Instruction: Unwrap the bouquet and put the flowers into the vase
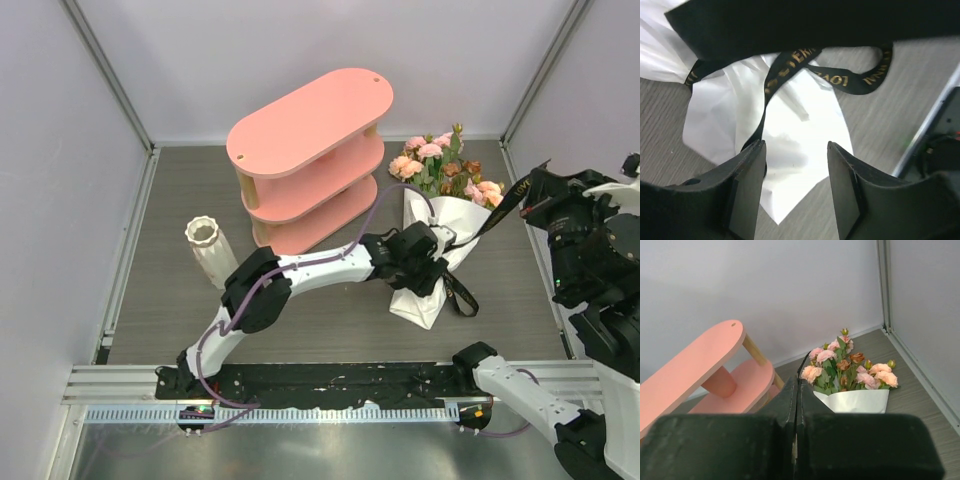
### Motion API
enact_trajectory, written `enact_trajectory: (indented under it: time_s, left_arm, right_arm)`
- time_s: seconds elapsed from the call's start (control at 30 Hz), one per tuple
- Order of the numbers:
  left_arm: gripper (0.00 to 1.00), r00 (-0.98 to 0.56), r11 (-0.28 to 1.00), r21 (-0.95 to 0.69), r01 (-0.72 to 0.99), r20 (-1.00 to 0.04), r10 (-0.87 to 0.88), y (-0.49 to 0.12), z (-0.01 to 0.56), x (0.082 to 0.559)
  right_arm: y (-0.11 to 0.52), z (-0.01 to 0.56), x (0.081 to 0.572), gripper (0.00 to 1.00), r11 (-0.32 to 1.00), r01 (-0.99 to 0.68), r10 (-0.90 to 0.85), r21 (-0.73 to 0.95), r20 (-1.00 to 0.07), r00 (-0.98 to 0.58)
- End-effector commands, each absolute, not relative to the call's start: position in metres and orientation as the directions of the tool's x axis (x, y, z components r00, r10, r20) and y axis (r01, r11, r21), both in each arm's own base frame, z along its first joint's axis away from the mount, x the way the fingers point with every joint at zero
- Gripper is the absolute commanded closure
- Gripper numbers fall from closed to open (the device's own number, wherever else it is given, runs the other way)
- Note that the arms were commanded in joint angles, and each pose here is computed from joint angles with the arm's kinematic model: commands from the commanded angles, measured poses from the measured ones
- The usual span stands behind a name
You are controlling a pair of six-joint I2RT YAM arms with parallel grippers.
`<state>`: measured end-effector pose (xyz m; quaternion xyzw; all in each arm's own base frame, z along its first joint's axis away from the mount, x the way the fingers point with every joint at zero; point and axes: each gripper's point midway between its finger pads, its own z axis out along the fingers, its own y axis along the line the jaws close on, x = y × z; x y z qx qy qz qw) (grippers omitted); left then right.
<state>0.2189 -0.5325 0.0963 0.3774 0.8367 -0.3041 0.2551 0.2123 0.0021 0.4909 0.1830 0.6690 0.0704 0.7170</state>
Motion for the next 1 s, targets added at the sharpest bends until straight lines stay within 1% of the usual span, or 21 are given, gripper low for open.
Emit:
enact_trajectory:
  time_s: [0.0,0.13,0.23,0.27,0.33,0.4,0.47,0.5,0.6,0.7,0.83,0.87,0.97]
  left_arm:
    - [0.43,-0.514,0.566,-0.191,0.802,-0.703,0.491,-0.532,0.100,0.248]
    - [0.44,-0.511,0.573,-0.176,0.800,-0.701,0.497,-0.534,0.097,0.252]
    - [0.49,-0.519,0.575,-0.177,0.798,-0.688,0.508,-0.535,0.090,0.249]
    - [0.50,-0.514,0.594,-0.154,0.790,-0.695,0.503,-0.533,0.092,0.254]
    - [0.50,-0.497,0.589,-0.143,0.795,-0.709,0.500,-0.535,0.100,0.253]
    - [0.46,-0.476,0.573,-0.149,0.806,-0.737,0.479,-0.541,0.119,0.254]
    - [0.42,-0.478,0.577,-0.147,0.804,-0.736,0.479,-0.541,0.127,0.255]
    - [0.42,-0.473,0.575,-0.152,0.804,-0.749,0.464,-0.547,0.138,0.258]
    - [0.41,-0.481,0.562,-0.172,0.809,-0.743,0.464,-0.550,0.146,0.254]
    - [0.39,-0.477,0.528,-0.195,0.827,-0.741,0.473,-0.554,0.144,0.248]
    - [0.40,-0.476,0.506,-0.198,0.840,-0.718,0.509,-0.557,0.123,0.244]
    - [0.42,-0.474,0.491,-0.206,0.846,-0.714,0.516,-0.559,0.123,0.242]
    - [0.41,-0.467,0.500,-0.179,0.847,-0.701,0.539,-0.559,0.111,0.246]
  right_arm:
    - [-0.014,0.503,0.200,0.99,0.924,0.184,0.313,0.336,-0.939,0.141]
    - [-0.014,0.499,0.196,0.99,0.927,0.175,0.310,0.331,-0.941,0.138]
    - [-0.014,0.497,0.197,0.99,0.928,0.174,0.307,0.329,-0.941,0.141]
    - [-0.013,0.496,0.197,0.99,0.930,0.169,0.306,0.327,-0.942,0.136]
    - [-0.010,0.494,0.199,0.99,0.934,0.157,0.303,0.321,-0.944,0.127]
    - [-0.009,0.491,0.199,0.99,0.936,0.154,0.301,0.317,-0.946,0.118]
    - [-0.009,0.488,0.199,0.99,0.935,0.156,0.302,0.318,-0.946,0.115]
    - [-0.010,0.488,0.198,0.99,0.934,0.161,0.304,0.320,-0.945,0.118]
    - [-0.013,0.485,0.195,0.99,0.930,0.171,0.308,0.324,-0.944,0.117]
    - [-0.015,0.483,0.193,0.99,0.929,0.176,0.308,0.324,-0.945,0.113]
    - [-0.016,0.482,0.194,0.99,0.931,0.190,0.295,0.312,-0.949,0.111]
    - [-0.017,0.482,0.195,0.99,0.930,0.194,0.294,0.311,-0.949,0.110]
    - [-0.015,0.485,0.195,0.99,0.931,0.181,0.299,0.316,-0.947,0.115]
